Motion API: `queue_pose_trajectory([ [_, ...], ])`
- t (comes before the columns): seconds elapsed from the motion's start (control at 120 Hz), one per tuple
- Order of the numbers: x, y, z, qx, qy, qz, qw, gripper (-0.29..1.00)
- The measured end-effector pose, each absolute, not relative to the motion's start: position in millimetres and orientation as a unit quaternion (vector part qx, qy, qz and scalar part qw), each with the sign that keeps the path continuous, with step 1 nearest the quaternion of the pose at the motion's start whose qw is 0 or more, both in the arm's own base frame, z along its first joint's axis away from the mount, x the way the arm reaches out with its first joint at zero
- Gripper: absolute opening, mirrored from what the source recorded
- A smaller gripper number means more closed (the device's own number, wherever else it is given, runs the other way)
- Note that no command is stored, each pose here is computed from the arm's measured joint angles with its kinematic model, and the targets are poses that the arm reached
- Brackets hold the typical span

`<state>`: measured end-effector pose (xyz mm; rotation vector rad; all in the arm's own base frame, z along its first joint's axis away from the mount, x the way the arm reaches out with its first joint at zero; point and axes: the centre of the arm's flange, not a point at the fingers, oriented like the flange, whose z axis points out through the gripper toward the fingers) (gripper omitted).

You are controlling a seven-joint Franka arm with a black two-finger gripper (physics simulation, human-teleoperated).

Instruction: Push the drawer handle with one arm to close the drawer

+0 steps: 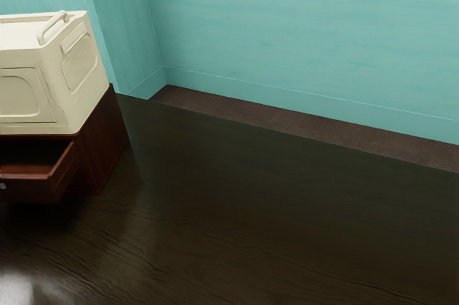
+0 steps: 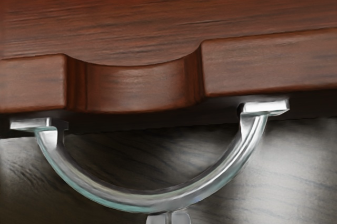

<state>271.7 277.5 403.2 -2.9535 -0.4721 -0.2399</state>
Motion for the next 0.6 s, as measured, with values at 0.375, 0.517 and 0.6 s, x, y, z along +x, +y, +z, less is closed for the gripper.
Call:
queue_pose_trajectory([
  [0.375,312,287,407,-0.984,-0.137,-0.088,0.073,-0.08],
  [0.517,325,291,405,-0.984,-0.135,-0.086,0.072,-0.08],
  [0.6,332,294,403,-0.984,-0.136,-0.087,0.072,-0.08],
])
